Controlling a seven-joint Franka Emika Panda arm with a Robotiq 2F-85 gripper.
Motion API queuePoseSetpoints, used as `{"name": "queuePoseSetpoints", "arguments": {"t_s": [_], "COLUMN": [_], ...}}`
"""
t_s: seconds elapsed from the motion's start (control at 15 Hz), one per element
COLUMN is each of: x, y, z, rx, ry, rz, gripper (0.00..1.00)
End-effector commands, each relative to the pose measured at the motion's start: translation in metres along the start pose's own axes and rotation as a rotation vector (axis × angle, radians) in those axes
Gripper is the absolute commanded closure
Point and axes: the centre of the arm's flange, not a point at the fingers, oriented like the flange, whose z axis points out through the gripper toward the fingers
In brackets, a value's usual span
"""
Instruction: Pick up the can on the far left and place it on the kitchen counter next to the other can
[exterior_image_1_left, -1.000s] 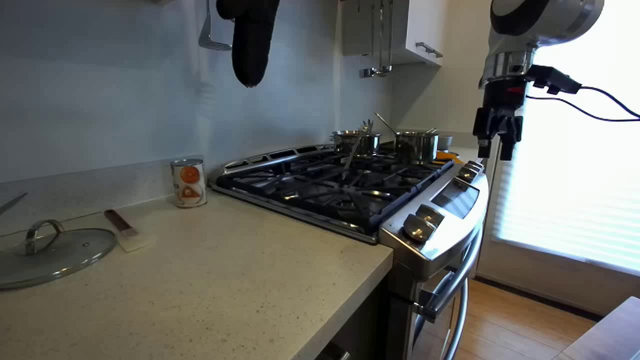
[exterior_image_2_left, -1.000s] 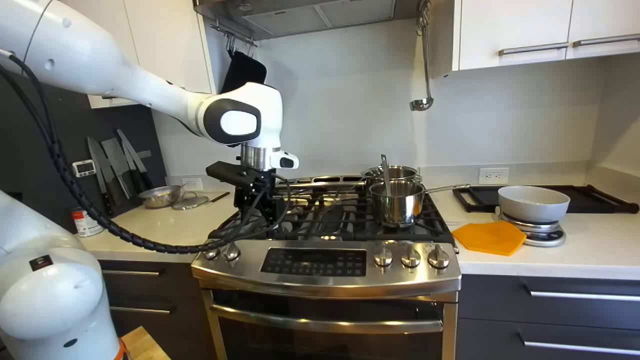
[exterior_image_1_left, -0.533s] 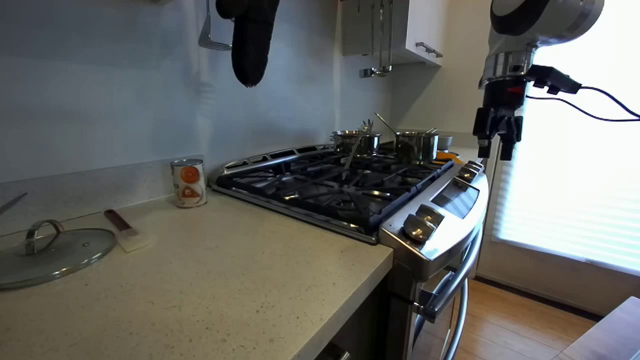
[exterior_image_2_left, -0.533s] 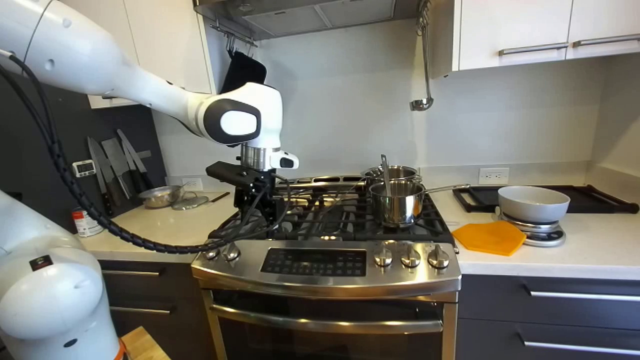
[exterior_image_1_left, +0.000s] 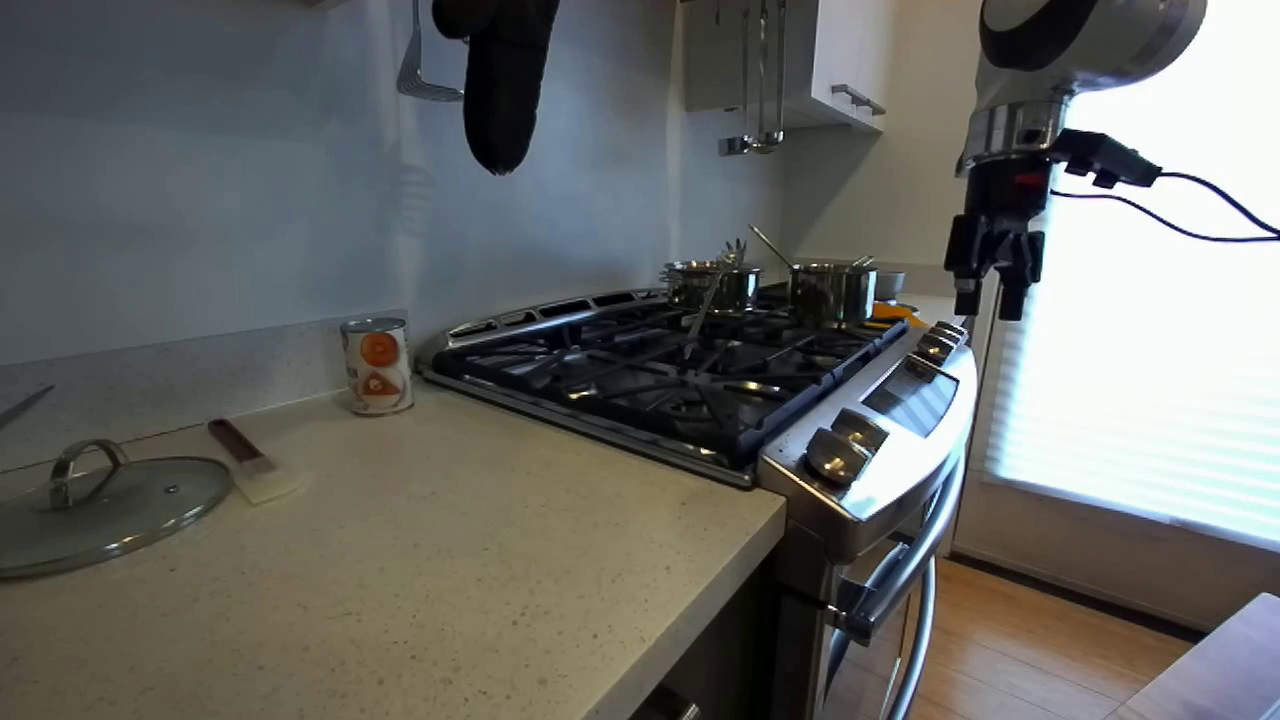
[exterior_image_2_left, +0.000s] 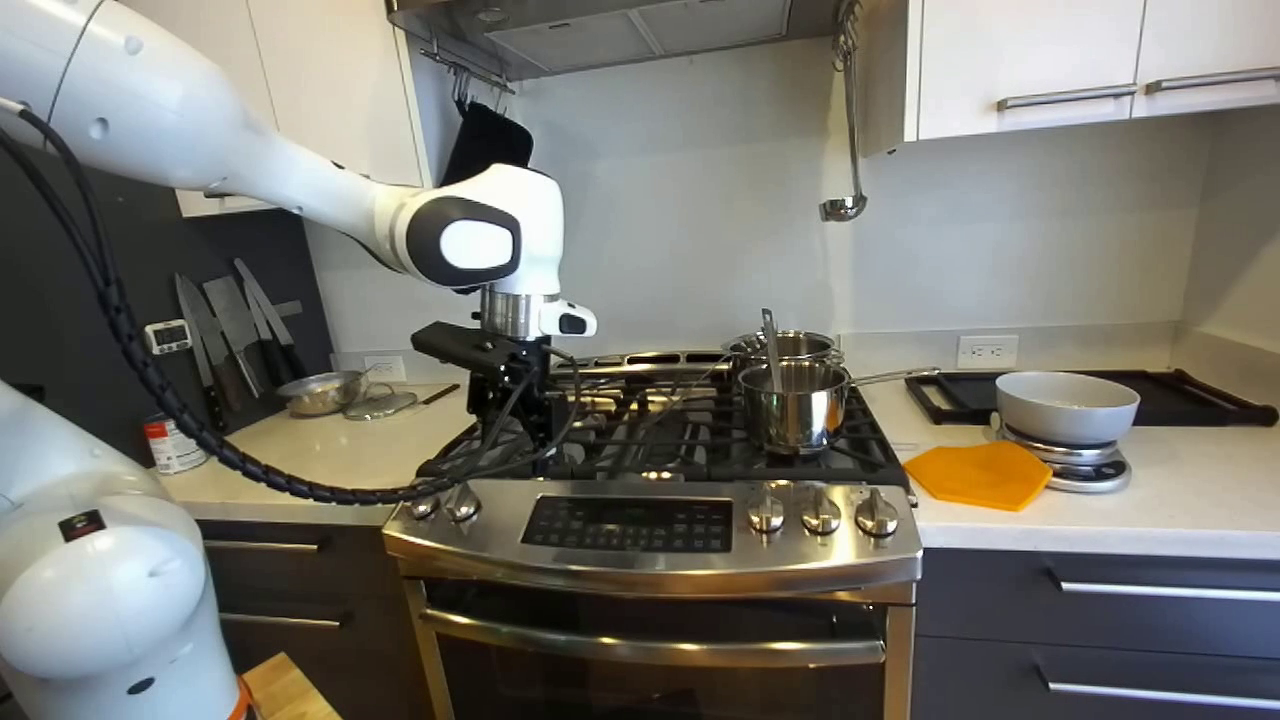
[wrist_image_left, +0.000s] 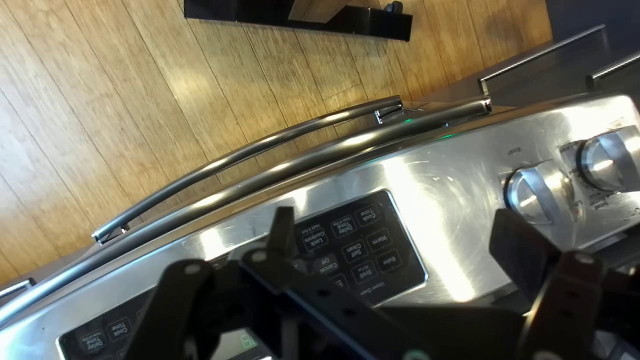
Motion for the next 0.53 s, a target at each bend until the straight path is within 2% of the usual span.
{"name": "queuePoseSetpoints", "arguments": {"t_s": [0.0, 0.2, 0.47], "x": [0.003, 0.003, -0.015], "y": [-0.061, -0.147, -0.271], "z": [-0.022, -0.036, -0.051], "rx": [-0.082, -0.167, -0.264], "ry": [0.013, 0.059, 0.109], "rz": [-0.078, -0.211, -0.401], "gripper": [0.00, 0.00, 0.00]}}
